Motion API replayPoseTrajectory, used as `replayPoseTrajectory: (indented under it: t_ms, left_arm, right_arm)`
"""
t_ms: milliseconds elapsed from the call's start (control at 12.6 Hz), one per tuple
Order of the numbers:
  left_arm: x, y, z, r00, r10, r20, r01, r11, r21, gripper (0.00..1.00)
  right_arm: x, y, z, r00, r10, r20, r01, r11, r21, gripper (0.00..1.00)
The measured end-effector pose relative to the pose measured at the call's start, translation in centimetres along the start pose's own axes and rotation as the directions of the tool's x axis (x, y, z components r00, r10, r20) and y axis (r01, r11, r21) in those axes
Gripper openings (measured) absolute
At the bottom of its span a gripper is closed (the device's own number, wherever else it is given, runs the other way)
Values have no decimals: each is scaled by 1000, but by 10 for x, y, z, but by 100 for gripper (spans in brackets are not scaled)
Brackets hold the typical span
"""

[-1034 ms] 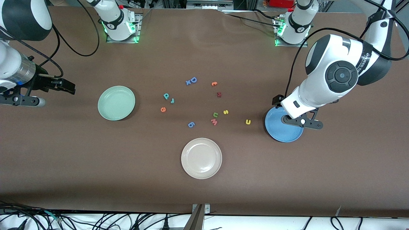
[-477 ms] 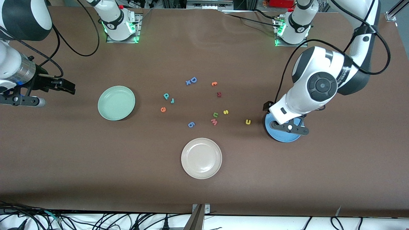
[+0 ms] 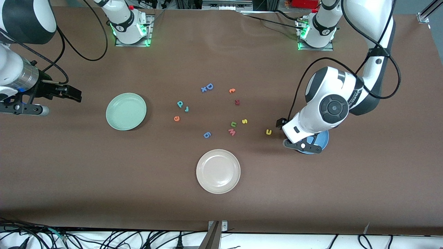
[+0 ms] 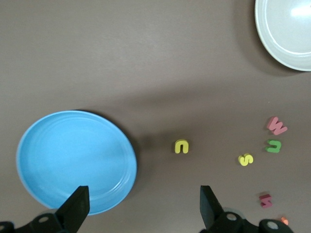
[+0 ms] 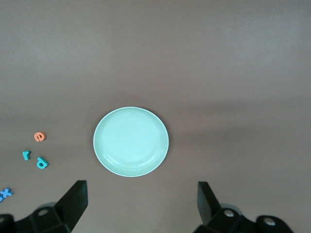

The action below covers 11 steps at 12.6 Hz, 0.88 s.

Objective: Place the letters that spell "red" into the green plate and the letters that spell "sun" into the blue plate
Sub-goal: 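Grasp the yellow u with the left gripper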

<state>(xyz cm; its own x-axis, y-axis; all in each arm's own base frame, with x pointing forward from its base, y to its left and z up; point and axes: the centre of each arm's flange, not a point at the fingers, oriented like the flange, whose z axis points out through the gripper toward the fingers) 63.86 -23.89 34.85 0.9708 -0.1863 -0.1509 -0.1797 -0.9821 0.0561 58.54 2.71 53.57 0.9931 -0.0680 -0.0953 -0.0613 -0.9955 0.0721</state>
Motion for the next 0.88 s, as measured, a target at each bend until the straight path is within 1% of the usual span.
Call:
replayPoseTrajectory:
  t_ms: [159,398,637,875]
  left_arm:
    - [6,9,24,1000,9,3,-9,1000,-2,100]
    - [12,19,64,1000,14,-26,-14,1000,-4,100]
    - [3,29,90,1000,-19,-6,19,1000,2,100]
    - [-10,41,121,999,-26,-24,26,1000,4,100]
  right_arm:
    - [0,0,0,1000,0,0,0,1000,0,100]
    - [0,0,0,1000,0,0,0,1000,0,100]
    - [0,0,0,1000,0,0,0,1000,0,100]
    - [0,0,0,1000,0,0,0,1000,0,100]
